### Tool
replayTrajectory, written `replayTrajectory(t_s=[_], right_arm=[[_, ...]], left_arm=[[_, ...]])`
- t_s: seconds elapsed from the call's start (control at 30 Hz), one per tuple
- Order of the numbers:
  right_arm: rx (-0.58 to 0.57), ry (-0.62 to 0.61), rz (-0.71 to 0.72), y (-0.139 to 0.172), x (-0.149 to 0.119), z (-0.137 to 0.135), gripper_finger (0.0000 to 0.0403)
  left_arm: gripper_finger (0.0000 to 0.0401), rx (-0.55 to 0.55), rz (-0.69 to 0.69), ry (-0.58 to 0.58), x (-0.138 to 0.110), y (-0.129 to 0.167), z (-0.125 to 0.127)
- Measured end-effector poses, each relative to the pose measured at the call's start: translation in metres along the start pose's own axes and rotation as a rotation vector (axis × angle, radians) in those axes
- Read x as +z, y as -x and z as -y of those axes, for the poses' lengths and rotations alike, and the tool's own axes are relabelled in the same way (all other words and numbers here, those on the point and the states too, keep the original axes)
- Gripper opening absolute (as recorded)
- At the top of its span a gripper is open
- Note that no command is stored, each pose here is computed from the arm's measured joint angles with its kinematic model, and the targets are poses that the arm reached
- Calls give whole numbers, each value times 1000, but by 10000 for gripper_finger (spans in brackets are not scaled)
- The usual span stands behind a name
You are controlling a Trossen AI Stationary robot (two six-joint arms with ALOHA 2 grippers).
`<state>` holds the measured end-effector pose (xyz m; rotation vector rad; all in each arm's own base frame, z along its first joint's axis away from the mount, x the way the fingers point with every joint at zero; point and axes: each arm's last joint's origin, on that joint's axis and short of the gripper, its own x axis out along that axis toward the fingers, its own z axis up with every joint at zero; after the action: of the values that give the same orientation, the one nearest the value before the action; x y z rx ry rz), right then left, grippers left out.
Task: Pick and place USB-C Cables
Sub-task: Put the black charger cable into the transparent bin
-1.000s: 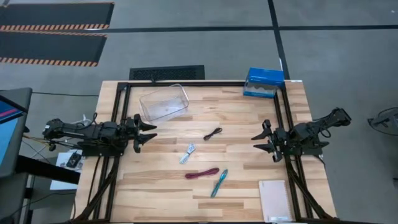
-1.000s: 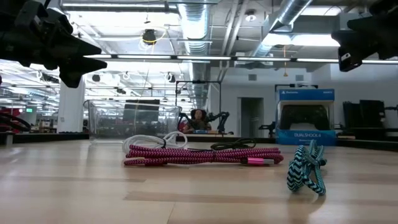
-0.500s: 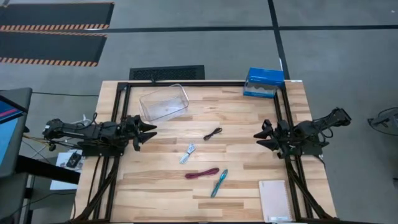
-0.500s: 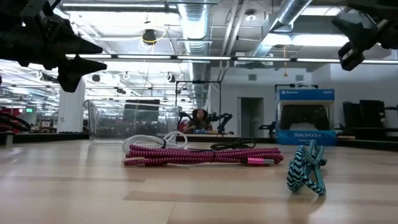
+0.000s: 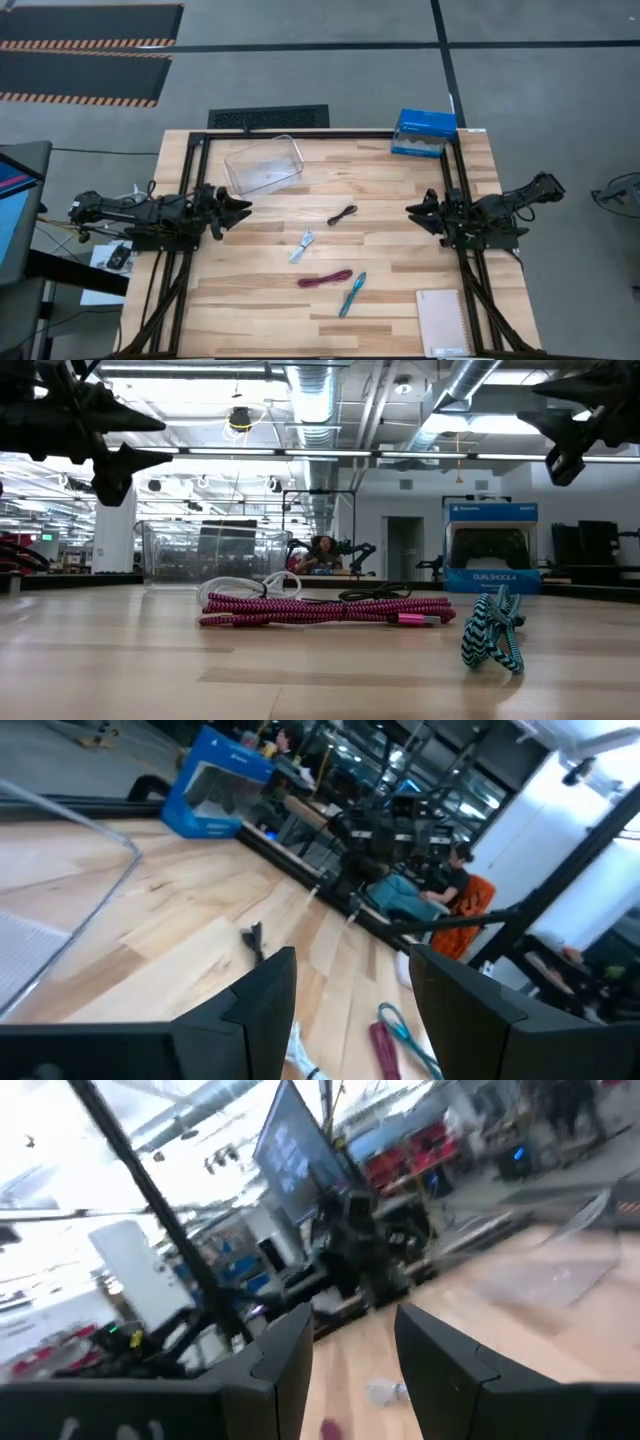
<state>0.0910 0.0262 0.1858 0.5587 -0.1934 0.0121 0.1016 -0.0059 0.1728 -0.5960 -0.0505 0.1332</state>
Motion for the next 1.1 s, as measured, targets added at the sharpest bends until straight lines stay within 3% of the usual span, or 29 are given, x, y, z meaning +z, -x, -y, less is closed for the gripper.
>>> replayTrajectory(t_s=[0.17, 0.33, 0.6, 0.7, 0.9, 1.1], right_arm=[[-27, -47, -103, -3, -11, 0, 168], [-67, -109, -106, -10, -16, -2, 168], [-122, -127, -212, -16, -32, -1, 168], [-169, -145, -239, -19, -40, -1, 168], [-140, -97, -209, -28, -45, -7, 168], [-66, 21, -124, -39, -42, -16, 168]], left_arm=[[185, -48, -29, -69, -1, 0, 1], [185, -45, -26, -67, -1, 0, 1], [185, 88, 55, -92, 2, 0, -2], [185, 79, 52, -54, 2, 0, -2], [185, -22, -9, 3, 0, 0, 1], [185, -82, 52, -27, 7, 0, 6]])
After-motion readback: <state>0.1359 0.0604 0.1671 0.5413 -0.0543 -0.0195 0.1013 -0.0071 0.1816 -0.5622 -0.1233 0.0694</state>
